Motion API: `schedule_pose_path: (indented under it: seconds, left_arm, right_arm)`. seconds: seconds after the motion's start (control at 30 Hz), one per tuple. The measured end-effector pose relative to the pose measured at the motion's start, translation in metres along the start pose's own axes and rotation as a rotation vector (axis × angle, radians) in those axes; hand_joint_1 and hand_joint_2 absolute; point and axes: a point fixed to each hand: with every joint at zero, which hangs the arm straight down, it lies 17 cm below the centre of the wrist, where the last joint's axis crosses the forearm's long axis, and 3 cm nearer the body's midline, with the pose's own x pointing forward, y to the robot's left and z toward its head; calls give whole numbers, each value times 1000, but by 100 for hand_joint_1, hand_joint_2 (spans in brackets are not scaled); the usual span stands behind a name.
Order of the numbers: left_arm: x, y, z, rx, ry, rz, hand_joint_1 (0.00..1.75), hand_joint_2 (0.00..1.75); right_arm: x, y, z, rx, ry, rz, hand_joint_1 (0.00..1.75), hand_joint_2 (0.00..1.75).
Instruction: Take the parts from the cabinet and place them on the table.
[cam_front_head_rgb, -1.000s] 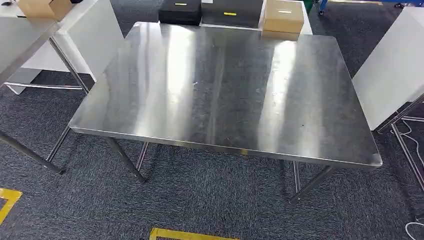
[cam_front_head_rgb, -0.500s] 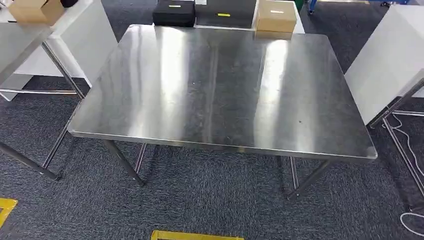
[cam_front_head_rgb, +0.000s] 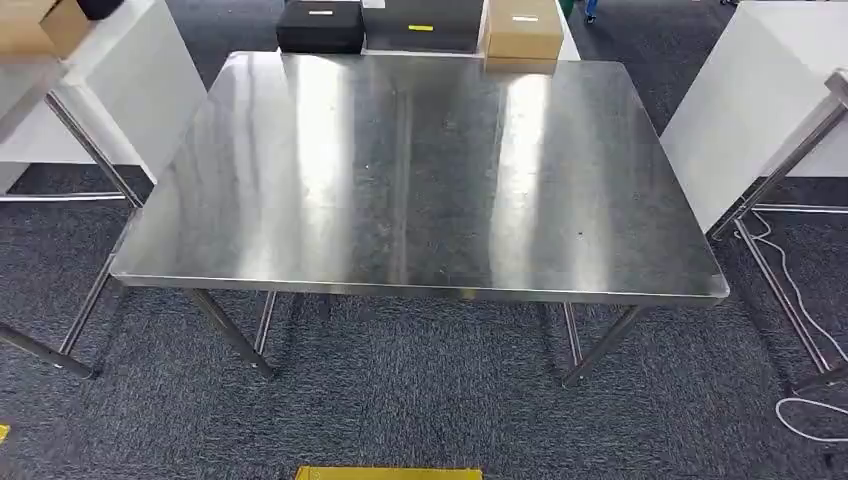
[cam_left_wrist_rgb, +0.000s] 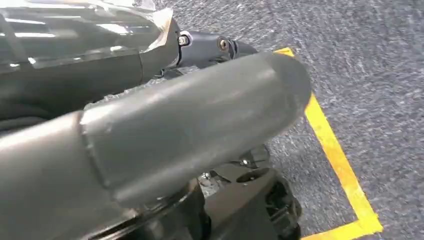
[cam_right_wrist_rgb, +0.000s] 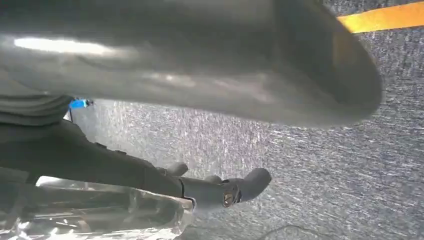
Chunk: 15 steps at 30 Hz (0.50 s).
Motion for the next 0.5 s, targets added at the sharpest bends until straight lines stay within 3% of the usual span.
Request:
schedule_pose_path:
  seconds: [0.5]
  left_arm:
    - [1,-4,0,-3,-2,-5,0,0]
  right_arm:
    - [1,-5,-2,-3,-11,1,0,0]
